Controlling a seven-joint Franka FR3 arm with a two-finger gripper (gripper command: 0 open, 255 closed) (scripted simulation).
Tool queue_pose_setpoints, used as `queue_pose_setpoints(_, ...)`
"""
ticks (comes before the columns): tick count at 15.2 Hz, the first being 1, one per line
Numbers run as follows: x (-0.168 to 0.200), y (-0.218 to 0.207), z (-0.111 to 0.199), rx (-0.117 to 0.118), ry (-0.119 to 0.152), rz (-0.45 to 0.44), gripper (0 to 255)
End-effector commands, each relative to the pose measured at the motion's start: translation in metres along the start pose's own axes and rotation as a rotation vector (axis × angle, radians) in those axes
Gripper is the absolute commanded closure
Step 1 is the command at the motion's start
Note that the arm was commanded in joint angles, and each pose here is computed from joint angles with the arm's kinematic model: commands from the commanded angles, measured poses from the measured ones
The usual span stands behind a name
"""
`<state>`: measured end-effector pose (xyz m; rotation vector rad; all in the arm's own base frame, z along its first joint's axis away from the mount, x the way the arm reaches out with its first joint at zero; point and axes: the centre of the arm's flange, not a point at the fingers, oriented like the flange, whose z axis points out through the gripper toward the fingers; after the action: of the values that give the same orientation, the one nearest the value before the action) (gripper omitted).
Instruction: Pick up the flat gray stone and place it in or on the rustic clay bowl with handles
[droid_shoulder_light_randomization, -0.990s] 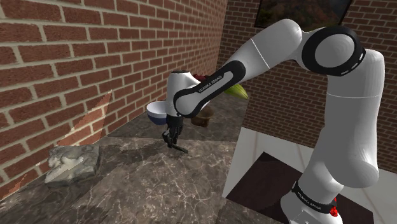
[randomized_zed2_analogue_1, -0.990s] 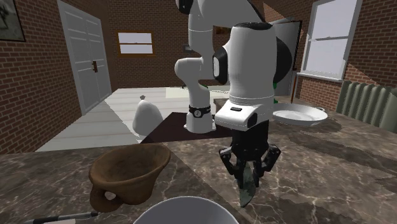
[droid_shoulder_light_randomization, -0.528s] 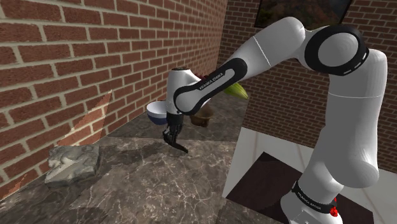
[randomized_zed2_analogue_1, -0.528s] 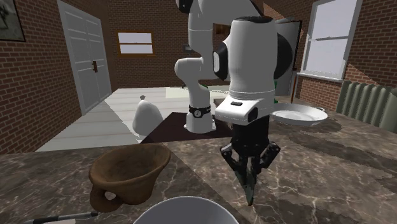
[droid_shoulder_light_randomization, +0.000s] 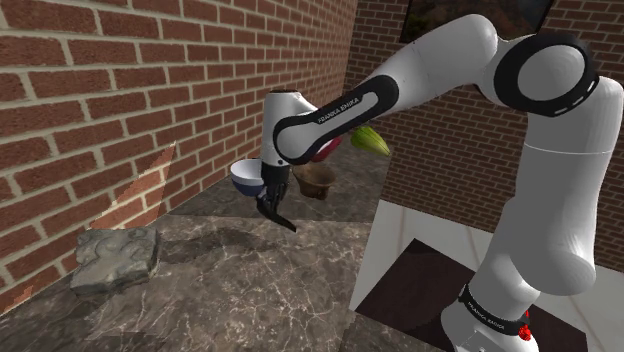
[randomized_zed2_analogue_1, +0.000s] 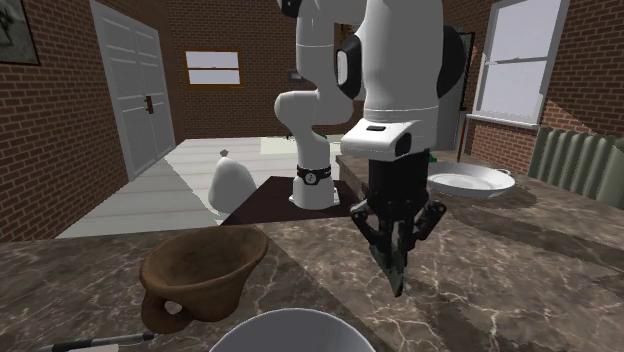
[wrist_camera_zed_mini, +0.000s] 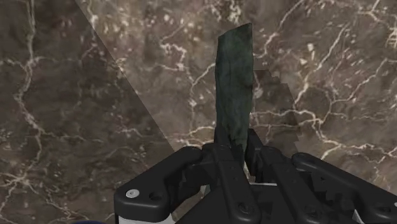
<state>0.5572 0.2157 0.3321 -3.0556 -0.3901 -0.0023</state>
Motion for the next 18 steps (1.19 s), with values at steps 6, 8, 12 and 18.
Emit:
queue_pose_setpoints(6,0.000,-0.002,-0.037,0.000,0.000,0.000,255)
queue_pose_setpoints(8,0.000,-0.002,-0.048,0.000,0.000,0.000,255)
queue_pose_setpoints(12,0.000,-0.004,-0.069,0.000,0.000,0.000,255)
queue_pose_setpoints(18,0.000,-0.006,-0.101,0.000,0.000,0.000,255)
